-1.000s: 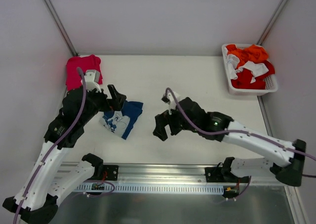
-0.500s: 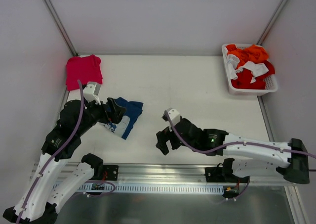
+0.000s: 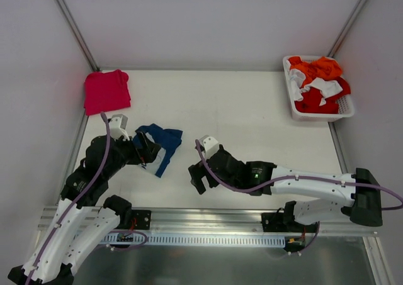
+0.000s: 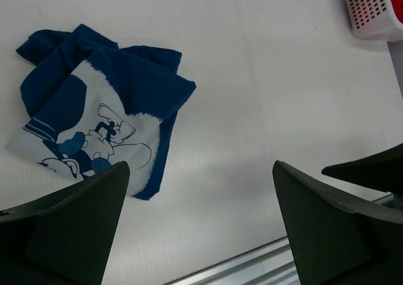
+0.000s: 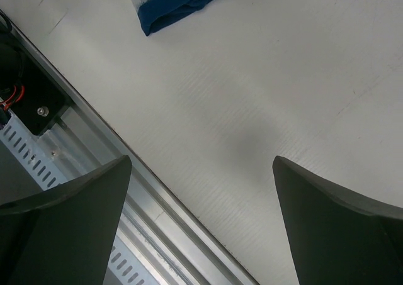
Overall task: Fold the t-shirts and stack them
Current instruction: Put the neatly folded tshirt into the corner of the board with both arms
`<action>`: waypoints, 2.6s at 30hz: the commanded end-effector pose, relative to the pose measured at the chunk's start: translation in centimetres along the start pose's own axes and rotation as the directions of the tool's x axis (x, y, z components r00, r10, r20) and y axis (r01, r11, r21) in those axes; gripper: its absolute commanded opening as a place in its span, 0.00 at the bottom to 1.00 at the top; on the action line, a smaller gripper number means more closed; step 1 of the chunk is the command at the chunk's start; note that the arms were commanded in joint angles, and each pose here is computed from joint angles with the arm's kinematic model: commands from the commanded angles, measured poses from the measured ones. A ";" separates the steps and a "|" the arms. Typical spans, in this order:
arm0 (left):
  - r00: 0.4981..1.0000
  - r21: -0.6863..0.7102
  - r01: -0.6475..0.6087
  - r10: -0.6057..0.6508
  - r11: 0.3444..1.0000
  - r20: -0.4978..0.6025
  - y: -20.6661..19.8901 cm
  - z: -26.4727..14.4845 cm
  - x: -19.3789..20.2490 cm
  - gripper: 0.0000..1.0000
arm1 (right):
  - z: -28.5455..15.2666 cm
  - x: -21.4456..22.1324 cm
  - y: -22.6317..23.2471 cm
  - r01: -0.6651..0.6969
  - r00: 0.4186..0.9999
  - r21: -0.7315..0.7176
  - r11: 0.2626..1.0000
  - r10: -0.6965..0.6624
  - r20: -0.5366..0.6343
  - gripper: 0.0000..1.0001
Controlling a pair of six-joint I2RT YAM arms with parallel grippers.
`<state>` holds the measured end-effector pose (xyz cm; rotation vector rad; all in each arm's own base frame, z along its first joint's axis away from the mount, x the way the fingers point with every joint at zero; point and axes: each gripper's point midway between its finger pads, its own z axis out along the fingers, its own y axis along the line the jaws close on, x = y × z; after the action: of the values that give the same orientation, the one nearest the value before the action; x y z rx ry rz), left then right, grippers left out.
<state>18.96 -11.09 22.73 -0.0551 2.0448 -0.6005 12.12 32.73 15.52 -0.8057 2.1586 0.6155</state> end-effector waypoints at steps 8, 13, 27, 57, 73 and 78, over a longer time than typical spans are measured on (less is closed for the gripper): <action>0.997 -0.124 -0.036 0.028 0.992 -0.069 1.5 2.8 -0.4 0.99 | 2.9 -2.4 1.7 -0.030 1.000 0.041 0.999 0.029 0.008 0.99; 0.995 -0.159 -0.019 0.004 0.987 -0.095 2.0 3.5 0.1 0.99 | 4.2 -3.4 2.4 -0.015 1.000 0.050 0.999 0.015 0.002 0.99; 0.988 -0.177 -0.100 0.076 0.979 -0.136 1.7 4.6 -1.4 0.99 | 7.3 -5.3 2.5 -0.152 0.988 -0.158 0.976 0.150 -0.024 0.99; 0.926 -0.494 0.042 -0.220 0.869 -0.308 8.4 13.3 8.9 0.00 | 19.4 -13.9 -2.2 -0.417 0.909 -0.399 0.817 0.368 -0.197 0.00; 0.917 -0.557 0.021 -0.238 0.830 -0.321 10.6 13.3 11.6 0.00 | 18.8 -7.8 -2.6 -0.377 0.884 -0.220 0.900 0.279 -0.375 0.00; 0.913 -0.551 0.019 -0.240 0.835 -0.331 10.2 13.9 11.7 0.00 | 19.0 -6.4 -3.3 -0.331 0.884 -0.140 0.933 0.255 -0.391 0.00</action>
<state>25.97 -10.37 3.18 -0.4477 2.5647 -0.0946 26.52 45.26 6.18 -0.7162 2.6620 0.9953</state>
